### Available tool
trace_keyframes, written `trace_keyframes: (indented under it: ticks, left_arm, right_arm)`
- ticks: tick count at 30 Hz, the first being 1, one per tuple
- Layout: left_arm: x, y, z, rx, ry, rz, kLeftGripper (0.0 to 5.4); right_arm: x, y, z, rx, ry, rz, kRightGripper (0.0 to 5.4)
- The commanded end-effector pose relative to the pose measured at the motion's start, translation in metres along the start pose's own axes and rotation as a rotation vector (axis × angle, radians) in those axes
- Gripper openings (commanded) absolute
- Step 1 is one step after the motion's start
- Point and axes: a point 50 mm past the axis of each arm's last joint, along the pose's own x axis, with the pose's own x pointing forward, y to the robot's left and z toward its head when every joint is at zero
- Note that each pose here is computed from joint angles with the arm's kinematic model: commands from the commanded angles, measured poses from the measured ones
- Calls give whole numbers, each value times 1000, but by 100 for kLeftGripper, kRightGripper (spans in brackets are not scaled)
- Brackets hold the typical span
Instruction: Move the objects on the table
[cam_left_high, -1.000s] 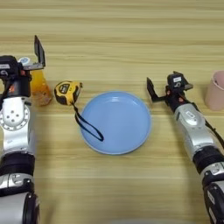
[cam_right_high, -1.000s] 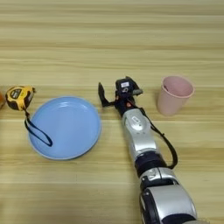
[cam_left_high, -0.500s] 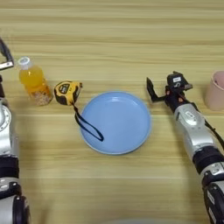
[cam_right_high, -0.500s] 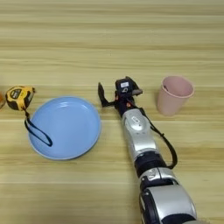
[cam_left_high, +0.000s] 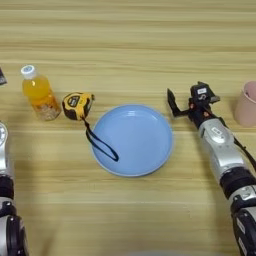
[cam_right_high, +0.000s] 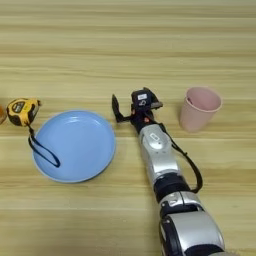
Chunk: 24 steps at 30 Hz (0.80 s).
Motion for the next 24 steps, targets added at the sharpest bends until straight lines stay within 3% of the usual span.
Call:
trace_keyframes:
  ticks: [1, 8, 14, 19, 24]
  left_arm:
    - [4, -5, -10, 44, 57, -44, 537]
    - [3, -4, -22, 61, 109, -41, 537]
    - [2, -4, -24, 57, 116, -34, 537]
    - [2, -3, -25, 56, 116, -31, 537]
    - [1, -5, -27, 57, 130, -43, 537]
  right_arm:
    - [1, 0, 3, -7, -13, 2, 540]
    - [-3, 2, 20, -55, -101, 21, 540]
    - [-17, 31, 37, -81, -166, 159, 540]
    - [-30, 54, 39, -97, -149, 275, 540]
    - [-36, 68, 28, -127, -85, 358, 540]
